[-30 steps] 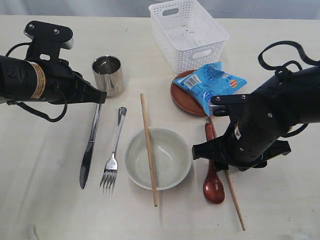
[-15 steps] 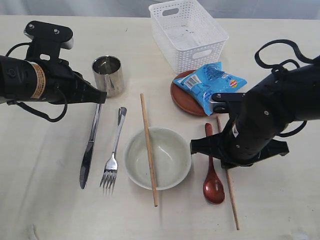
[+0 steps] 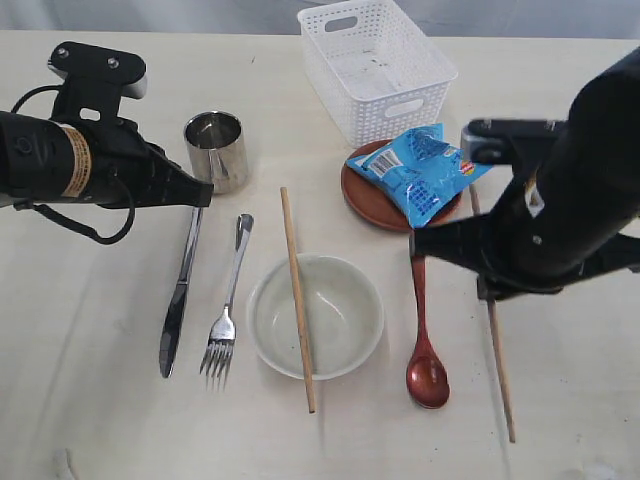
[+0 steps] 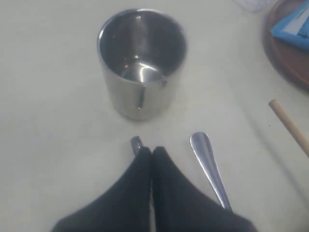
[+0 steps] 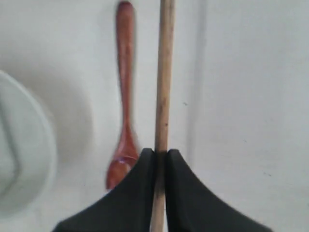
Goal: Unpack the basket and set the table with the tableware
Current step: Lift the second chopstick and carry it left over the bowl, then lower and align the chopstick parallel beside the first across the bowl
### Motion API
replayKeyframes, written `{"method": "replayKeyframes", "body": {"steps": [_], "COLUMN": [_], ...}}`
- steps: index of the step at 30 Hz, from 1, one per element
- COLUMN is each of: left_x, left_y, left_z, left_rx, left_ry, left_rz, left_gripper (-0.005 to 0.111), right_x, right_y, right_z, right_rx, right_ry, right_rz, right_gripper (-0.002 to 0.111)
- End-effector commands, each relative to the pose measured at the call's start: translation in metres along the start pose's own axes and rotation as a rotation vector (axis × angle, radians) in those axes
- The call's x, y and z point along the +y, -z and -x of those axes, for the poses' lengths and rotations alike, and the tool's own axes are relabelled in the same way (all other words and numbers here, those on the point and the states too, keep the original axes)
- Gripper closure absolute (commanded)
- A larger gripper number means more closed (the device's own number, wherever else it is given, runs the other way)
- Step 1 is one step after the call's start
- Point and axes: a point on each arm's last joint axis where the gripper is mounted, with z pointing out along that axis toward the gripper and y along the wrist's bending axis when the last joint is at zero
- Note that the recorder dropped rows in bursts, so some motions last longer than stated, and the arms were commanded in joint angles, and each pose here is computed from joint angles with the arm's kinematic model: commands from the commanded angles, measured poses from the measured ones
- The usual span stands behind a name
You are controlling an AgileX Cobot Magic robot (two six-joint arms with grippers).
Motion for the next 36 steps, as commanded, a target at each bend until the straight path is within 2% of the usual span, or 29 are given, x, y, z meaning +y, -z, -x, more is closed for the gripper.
{"method": "replayKeyframes", "body": {"steps": [1,4,10,16,20,24,26,27,28,29,30,36], "left_x": [0.001,0.001,0.001,0.002,0.002,0.002,0.002,0.002,0.002,0.002,0.002,0.002], "left_y": [0.001,0.001,0.001,0.001,0.001,0.001,0.001,0.001,0.001,0.001,0.001,0.001], "left_z": [0.001,0.001,0.001,0.001,0.001,0.001,0.001,0.001,0.001,0.001,0.001,0.001], "left_rx": [-0.004,-0.004,-0.002,-0.001,-0.001,-0.001,-0.001,-0.001,-0.001,-0.001,-0.001,-0.001], "left_ry": [0.020,0.020,0.020,0.020,0.020,0.017,0.017,0.017,0.017,0.017,0.017,0.017], "left_rz": [0.006,0.006,0.009,0.012,0.012,0.011,0.011,0.011,0.011,0.011,0.011,0.011], "left_gripper": [0.107,0.107,0.107,0.107,0.107,0.107,0.107,0.107,0.107,0.107,0.107,0.107], "right_x": [0.018,0.039,0.080,0.092,0.099,0.100,0.102,0.102,0.102,0.102,0.103,0.106], "right_y": [0.029,0.030,-0.003,-0.044,-0.046,-0.047,-0.047,-0.046,-0.046,-0.046,-0.046,-0.045], "right_z": [0.012,0.023,0.036,0.043,0.041,0.042,0.043,0.043,0.043,0.043,0.044,0.042], "right_rx": [-0.051,-0.045,0.030,0.101,0.120,0.112,0.097,0.093,0.093,0.093,0.091,0.102], "right_ry": [-0.006,0.032,0.105,0.107,0.112,0.109,0.101,0.104,0.104,0.104,0.103,0.132], "right_rz": [0.153,0.229,0.188,0.134,0.206,0.211,0.234,0.237,0.237,0.238,0.239,0.283], "right_gripper": [0.109,0.109,0.109,0.109,0.109,0.108,0.102,0.088,0.079,0.064,0.058,0.056]}}
